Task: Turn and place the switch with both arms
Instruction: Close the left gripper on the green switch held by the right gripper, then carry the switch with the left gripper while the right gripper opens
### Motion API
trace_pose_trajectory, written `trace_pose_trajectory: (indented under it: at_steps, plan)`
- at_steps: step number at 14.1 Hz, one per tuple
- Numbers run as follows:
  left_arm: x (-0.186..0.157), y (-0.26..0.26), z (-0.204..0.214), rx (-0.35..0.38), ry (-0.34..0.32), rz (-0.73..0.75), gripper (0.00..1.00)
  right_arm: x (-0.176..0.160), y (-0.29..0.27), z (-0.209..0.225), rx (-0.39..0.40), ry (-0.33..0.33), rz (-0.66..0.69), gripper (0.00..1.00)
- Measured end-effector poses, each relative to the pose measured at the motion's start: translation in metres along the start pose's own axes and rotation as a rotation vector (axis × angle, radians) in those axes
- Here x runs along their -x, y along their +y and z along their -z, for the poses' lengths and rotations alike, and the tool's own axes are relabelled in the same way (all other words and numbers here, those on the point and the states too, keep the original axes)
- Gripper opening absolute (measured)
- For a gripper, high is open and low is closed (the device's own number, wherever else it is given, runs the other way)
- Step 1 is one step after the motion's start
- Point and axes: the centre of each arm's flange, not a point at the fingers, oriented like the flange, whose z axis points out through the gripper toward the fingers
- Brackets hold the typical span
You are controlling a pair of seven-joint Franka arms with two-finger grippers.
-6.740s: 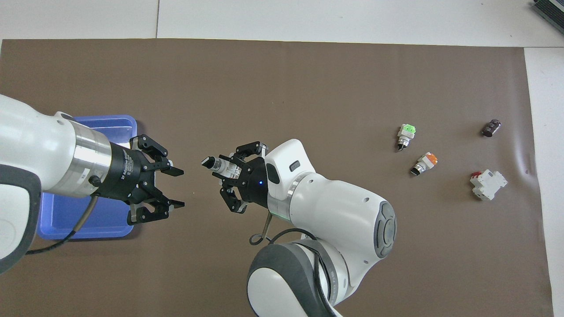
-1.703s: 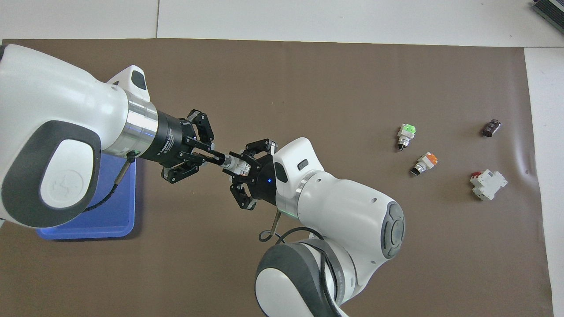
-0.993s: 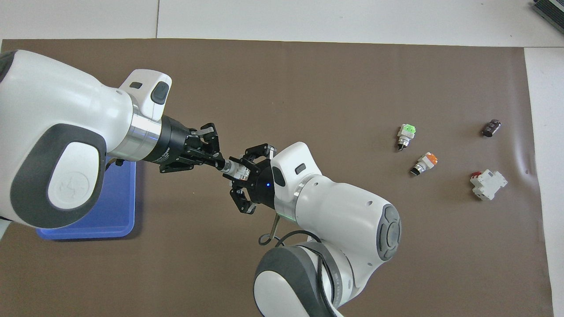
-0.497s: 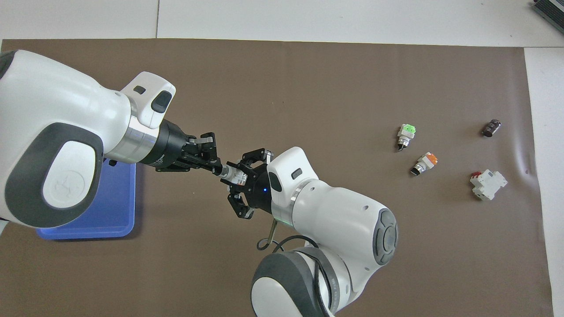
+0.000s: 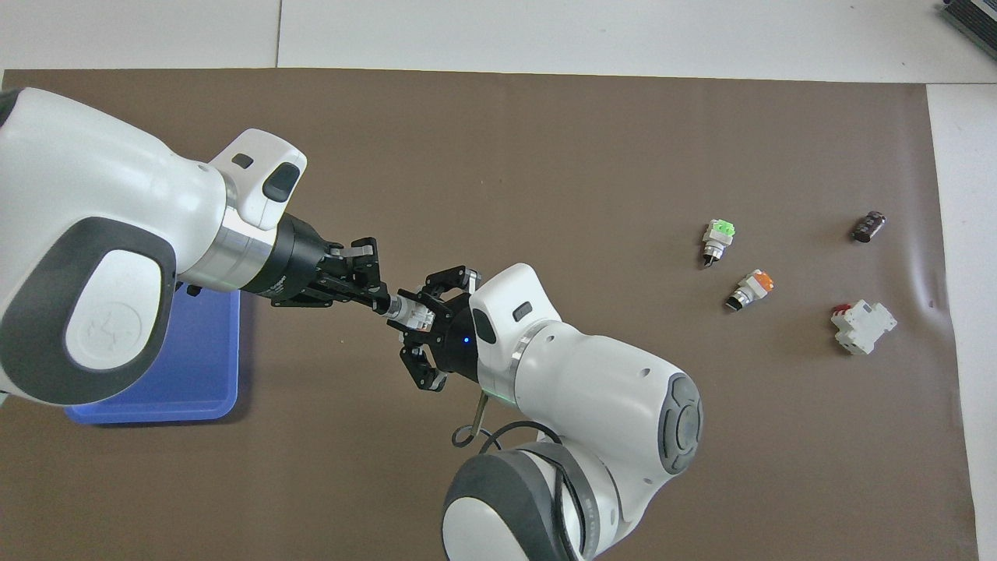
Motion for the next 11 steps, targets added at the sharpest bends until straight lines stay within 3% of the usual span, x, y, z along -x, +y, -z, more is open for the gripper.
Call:
trace_pose_trajectory:
  at_steps: [2,7,8,11]
  plan:
    - [0.011,0.007,-0.003,0.017,-0.05,-0.009,0.11,-0.002,0.001,-0.002,0.012,0.005,-0.01,0.42]
    - [0.021,0.001,-0.003,0.007,-0.067,-0.021,0.11,-0.007,0.005,-0.011,0.028,0.016,-0.013,0.96]
    - [0.017,-0.005,-0.001,0.008,-0.064,-0.019,0.11,-0.008,0.006,-0.011,0.029,0.017,-0.013,1.0]
    - [-0.001,-0.039,0.009,-0.015,-0.032,-0.013,0.11,-0.011,0.01,-0.008,0.045,0.028,-0.014,1.0]
